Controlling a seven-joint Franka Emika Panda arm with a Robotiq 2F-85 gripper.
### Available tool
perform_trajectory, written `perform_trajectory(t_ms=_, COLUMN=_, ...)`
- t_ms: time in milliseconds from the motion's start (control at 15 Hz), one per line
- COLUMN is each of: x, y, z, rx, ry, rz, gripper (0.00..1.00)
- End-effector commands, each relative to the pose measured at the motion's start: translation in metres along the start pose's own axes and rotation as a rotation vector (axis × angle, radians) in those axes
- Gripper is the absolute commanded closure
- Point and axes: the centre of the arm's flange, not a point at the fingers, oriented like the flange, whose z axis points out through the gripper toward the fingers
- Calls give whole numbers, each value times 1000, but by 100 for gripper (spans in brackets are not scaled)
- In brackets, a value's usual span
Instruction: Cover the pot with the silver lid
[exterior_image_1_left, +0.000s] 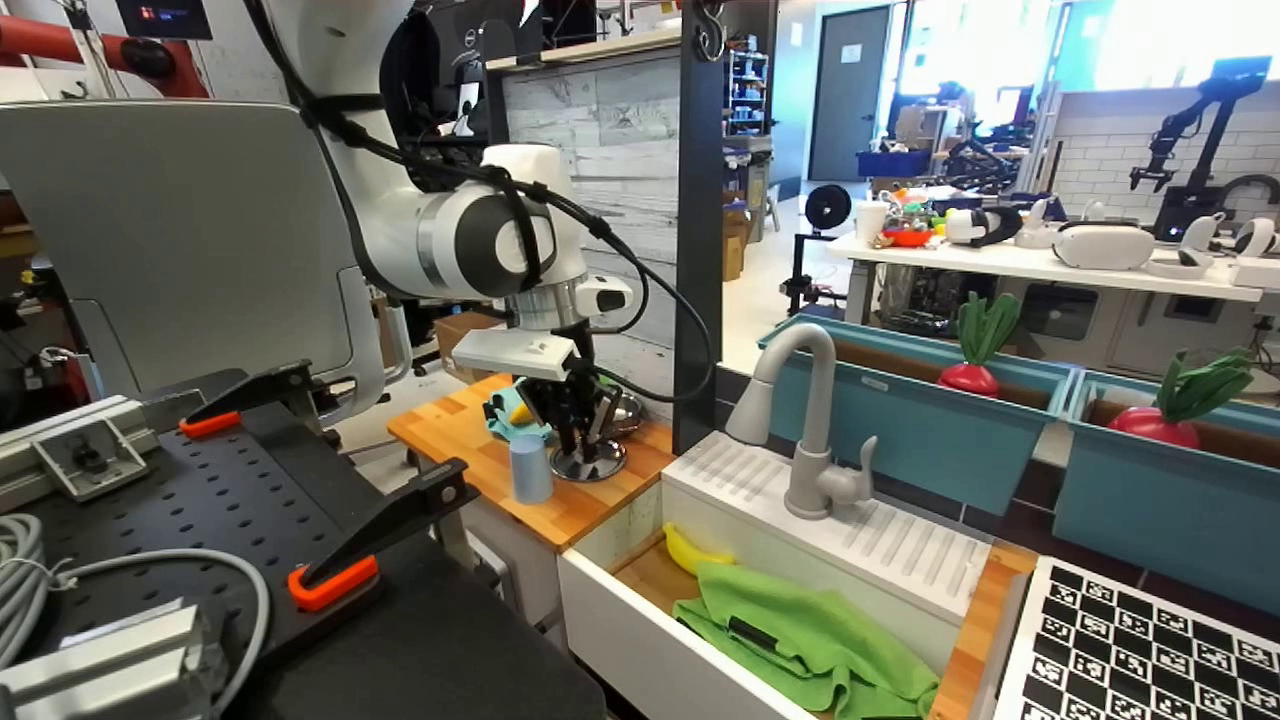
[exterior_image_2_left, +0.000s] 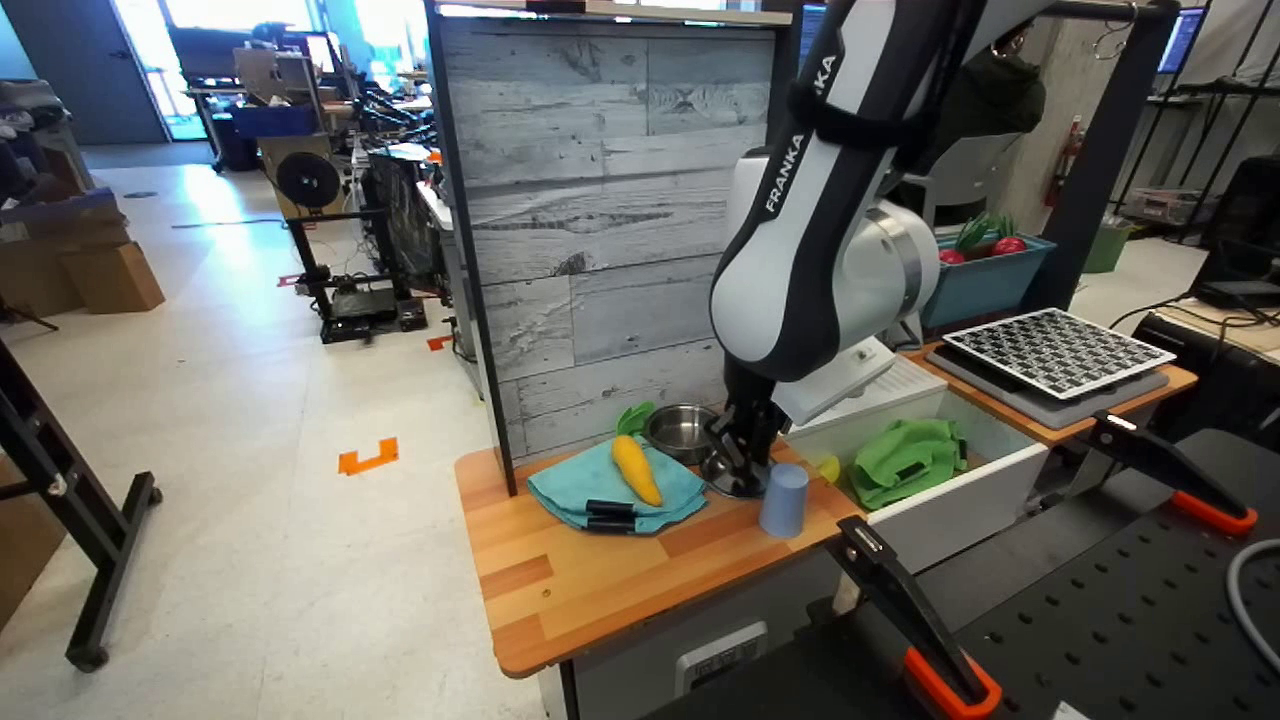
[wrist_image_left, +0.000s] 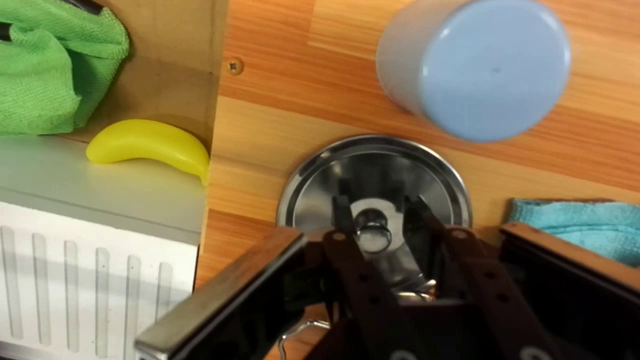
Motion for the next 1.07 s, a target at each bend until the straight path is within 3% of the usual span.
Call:
perform_trajectory(t_ms=0, x=11, y=14, z=0, rx=0, ry=2, rz=-8, gripper=36)
perform_trajectory(t_ms=333, x=18, y=13, z=7, rx=-14, ry=-9, rz=-17, gripper=1)
perform_trajectory(t_ms=533, x=17, y=9, z=11, rx=-24, ry=-24, rz=-29, gripper=0)
perform_trajectory(t_ms=600, x=17, y=8, z=12, rx=-24, ry=-21, rz=-30, gripper=25)
perform_trajectory(t_ms=733, x=16, y=7, z=14, rx=-26, ry=-18, rz=-35, gripper=29)
perform_trajectory(t_ms=1000, x=16, y=8, z=16, rx=-25, ry=-16, rz=-32, gripper=62)
